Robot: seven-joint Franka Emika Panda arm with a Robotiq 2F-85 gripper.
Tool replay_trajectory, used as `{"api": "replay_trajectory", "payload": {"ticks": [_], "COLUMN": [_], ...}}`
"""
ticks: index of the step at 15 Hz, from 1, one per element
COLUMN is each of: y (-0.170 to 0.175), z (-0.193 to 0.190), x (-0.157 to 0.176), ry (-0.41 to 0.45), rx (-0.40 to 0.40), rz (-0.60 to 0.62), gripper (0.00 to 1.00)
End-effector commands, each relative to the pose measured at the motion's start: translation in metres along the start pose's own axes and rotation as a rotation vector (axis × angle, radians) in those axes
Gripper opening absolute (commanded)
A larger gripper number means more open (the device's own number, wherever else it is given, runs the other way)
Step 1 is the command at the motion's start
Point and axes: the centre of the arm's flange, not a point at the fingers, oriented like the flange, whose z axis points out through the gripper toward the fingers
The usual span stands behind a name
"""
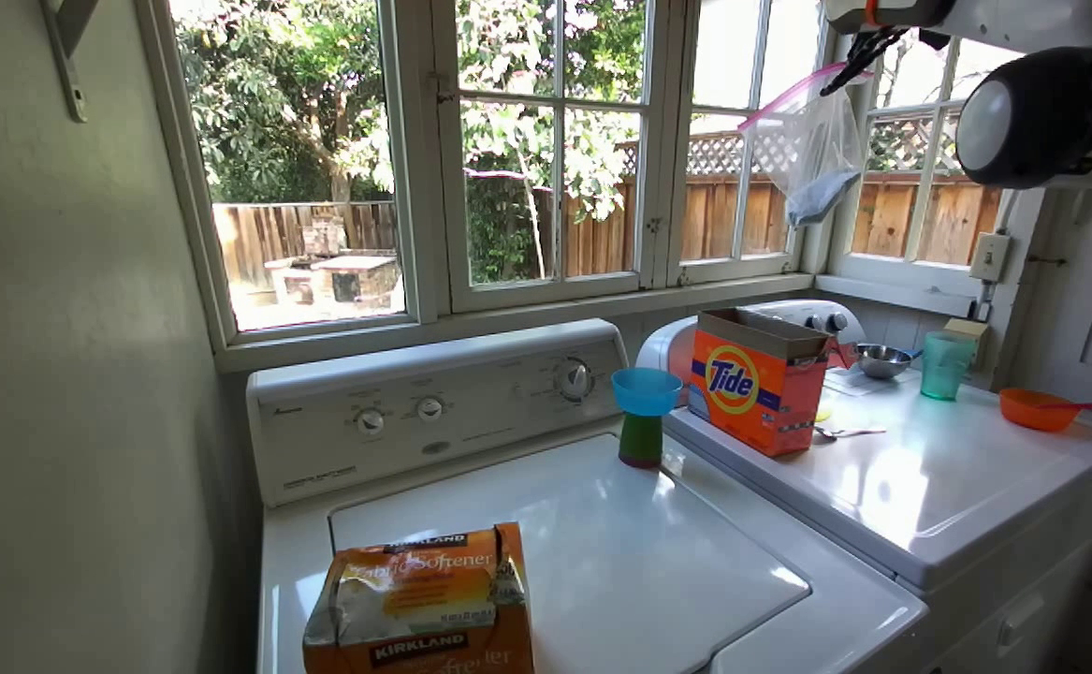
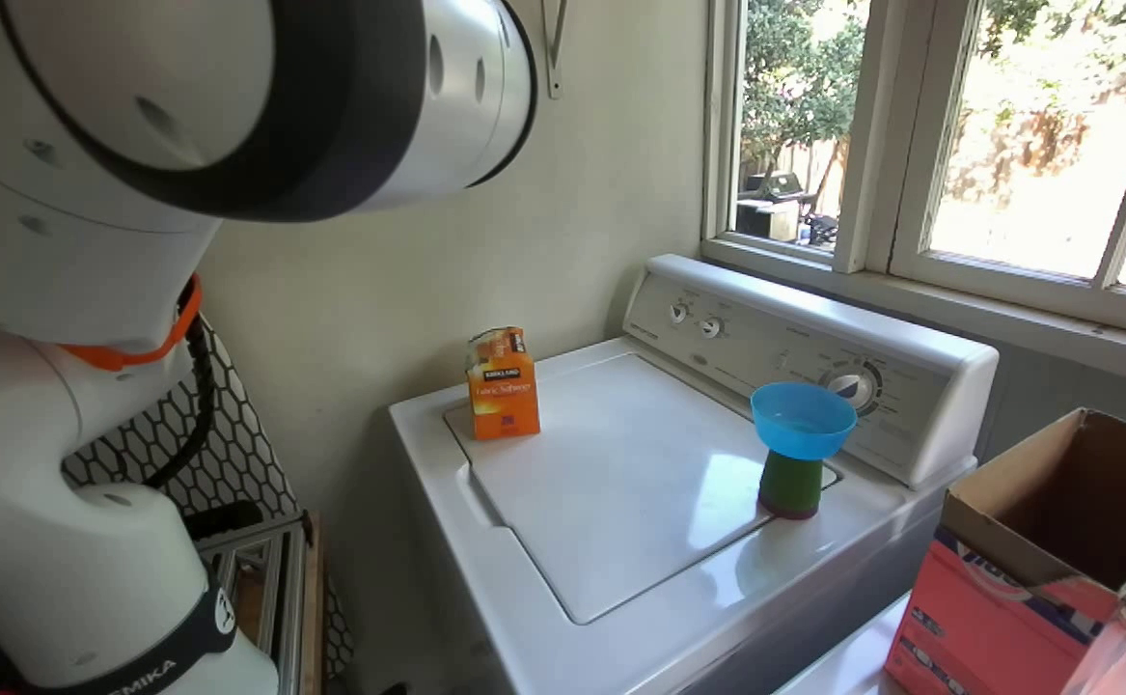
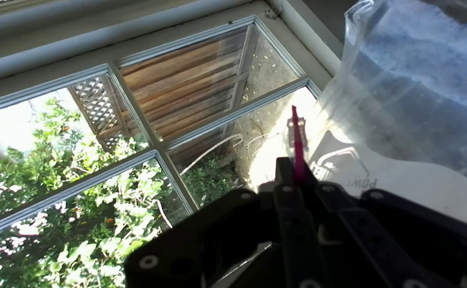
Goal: Put the clear plastic in the orange box.
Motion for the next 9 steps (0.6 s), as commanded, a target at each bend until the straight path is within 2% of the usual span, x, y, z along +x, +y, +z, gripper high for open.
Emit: {"api": "replay_trajectory", "payload": {"ticks": [1, 4, 5, 9], "y": [-0.065, -0.073, -0.075, -0.087], "z": [-0.038, -0.035, -0.032, -0.028], "x": [-0.003, 0.001, 0.001, 0.008], "ry": [0.029, 0.076, 0.125, 0.272], "rx": [-0.008, 0.074, 0.144, 0.295], "rz": [0.001, -0.003, 0.009, 0.083], "gripper": [0.01, 0.01, 0.01, 0.01]}}
